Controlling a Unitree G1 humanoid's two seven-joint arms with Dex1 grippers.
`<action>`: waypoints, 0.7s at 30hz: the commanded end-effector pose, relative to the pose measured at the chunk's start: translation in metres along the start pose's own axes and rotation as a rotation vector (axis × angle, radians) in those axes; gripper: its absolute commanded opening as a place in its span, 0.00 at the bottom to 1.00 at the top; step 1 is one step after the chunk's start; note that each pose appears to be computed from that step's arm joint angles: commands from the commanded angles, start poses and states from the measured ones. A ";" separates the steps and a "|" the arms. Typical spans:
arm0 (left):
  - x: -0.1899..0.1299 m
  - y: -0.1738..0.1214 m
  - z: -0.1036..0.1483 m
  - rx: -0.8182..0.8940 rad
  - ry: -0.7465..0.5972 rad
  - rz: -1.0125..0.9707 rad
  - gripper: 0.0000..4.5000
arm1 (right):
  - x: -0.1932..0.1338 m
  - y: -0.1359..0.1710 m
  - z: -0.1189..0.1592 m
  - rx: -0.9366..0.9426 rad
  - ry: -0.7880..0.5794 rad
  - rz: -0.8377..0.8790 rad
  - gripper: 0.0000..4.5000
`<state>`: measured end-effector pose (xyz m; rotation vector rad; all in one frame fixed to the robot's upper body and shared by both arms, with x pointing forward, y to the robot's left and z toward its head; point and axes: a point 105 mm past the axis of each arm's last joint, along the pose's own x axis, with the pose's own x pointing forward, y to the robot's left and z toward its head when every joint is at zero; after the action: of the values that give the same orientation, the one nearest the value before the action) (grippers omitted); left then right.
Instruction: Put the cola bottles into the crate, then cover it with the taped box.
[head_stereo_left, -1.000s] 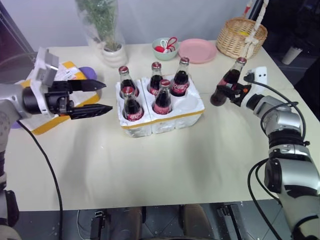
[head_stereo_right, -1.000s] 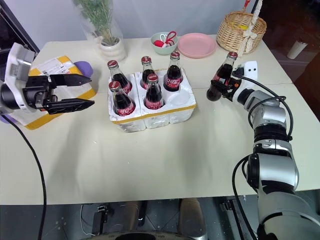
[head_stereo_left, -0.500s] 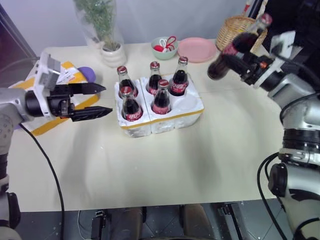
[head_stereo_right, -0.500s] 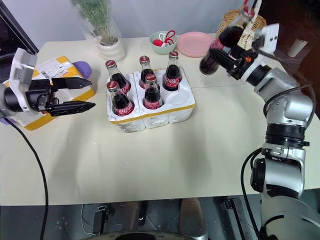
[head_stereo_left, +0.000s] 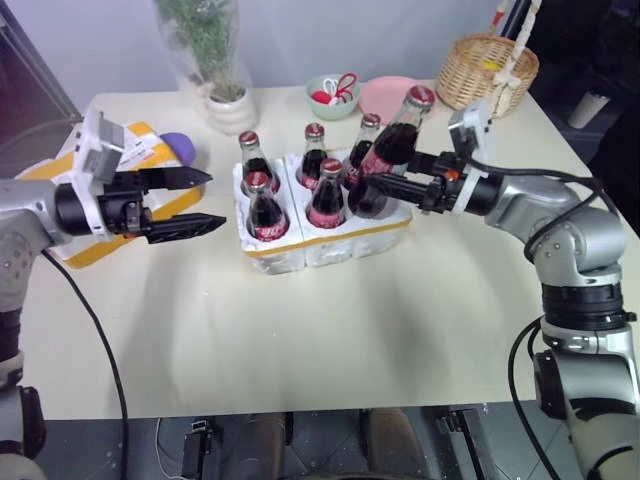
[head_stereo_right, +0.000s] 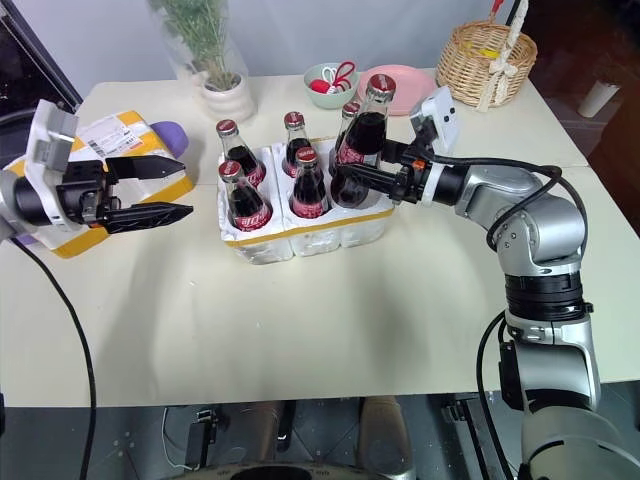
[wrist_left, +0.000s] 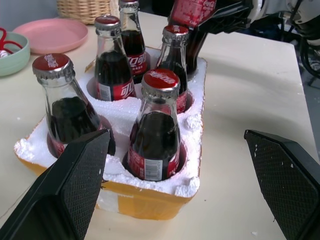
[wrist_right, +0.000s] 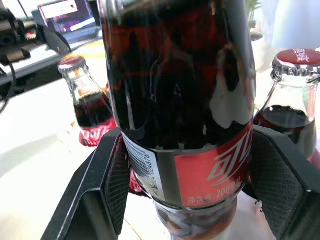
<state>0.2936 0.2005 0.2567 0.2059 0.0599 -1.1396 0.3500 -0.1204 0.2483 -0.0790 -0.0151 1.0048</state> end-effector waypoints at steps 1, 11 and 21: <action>-0.004 -0.002 0.011 0.062 -0.014 0.016 1.00 | 0.002 -0.004 0.000 -0.042 0.001 -0.022 0.61; -0.003 -0.003 0.007 0.070 -0.007 0.022 1.00 | 0.004 -0.016 -0.020 -0.012 0.092 -0.031 0.61; -0.012 0.001 -0.009 0.096 0.056 0.089 1.00 | -0.017 -0.001 0.009 -0.056 0.054 0.047 0.98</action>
<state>0.2925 0.2074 0.2357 0.2612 0.0972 -1.0874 0.3528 -0.1304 0.2303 -0.1362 0.1012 1.0273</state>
